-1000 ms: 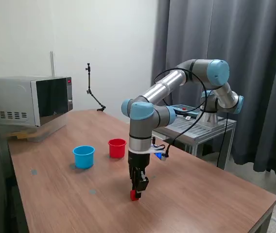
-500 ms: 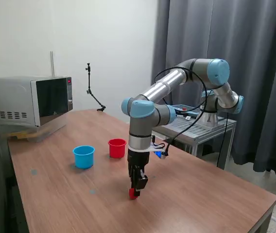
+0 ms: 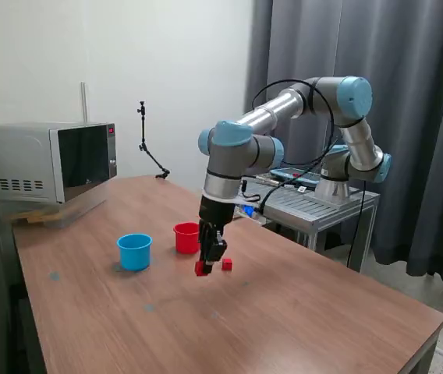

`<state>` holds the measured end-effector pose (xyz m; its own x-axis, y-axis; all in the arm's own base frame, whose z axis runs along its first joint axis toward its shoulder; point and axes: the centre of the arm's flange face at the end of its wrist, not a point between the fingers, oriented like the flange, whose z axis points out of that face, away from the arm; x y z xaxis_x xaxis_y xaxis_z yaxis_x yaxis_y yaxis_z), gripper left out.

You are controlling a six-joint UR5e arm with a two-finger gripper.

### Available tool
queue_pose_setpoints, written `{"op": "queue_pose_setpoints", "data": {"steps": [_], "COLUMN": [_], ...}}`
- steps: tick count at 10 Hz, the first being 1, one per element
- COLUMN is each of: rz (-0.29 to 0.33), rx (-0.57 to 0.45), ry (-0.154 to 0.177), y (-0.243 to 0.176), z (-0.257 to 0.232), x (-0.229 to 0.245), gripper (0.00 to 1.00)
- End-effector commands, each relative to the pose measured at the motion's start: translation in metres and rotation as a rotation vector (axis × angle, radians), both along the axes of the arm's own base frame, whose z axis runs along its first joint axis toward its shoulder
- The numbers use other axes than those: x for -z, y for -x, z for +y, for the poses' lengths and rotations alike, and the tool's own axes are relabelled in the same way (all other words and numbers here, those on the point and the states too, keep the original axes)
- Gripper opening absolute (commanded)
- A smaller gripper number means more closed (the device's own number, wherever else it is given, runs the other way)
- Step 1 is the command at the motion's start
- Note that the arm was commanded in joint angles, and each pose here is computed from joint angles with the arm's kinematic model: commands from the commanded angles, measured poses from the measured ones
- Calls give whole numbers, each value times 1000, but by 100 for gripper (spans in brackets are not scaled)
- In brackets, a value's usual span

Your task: Place red objects in the red bin, and blue objects in the blue bin.

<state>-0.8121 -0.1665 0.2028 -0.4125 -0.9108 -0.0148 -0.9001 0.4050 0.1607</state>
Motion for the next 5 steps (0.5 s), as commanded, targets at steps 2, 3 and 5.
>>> {"op": "queue_pose_setpoints", "data": {"steps": [2, 3, 5], "rz": [-14, -38, -58], "rx": [131, 196, 287], "ry": [-40, -68, -92], "y": [-30, -43, -57], "z": [65, 101, 149], "x": [-28, -26, -27], "gripper": [0, 0, 0]}}
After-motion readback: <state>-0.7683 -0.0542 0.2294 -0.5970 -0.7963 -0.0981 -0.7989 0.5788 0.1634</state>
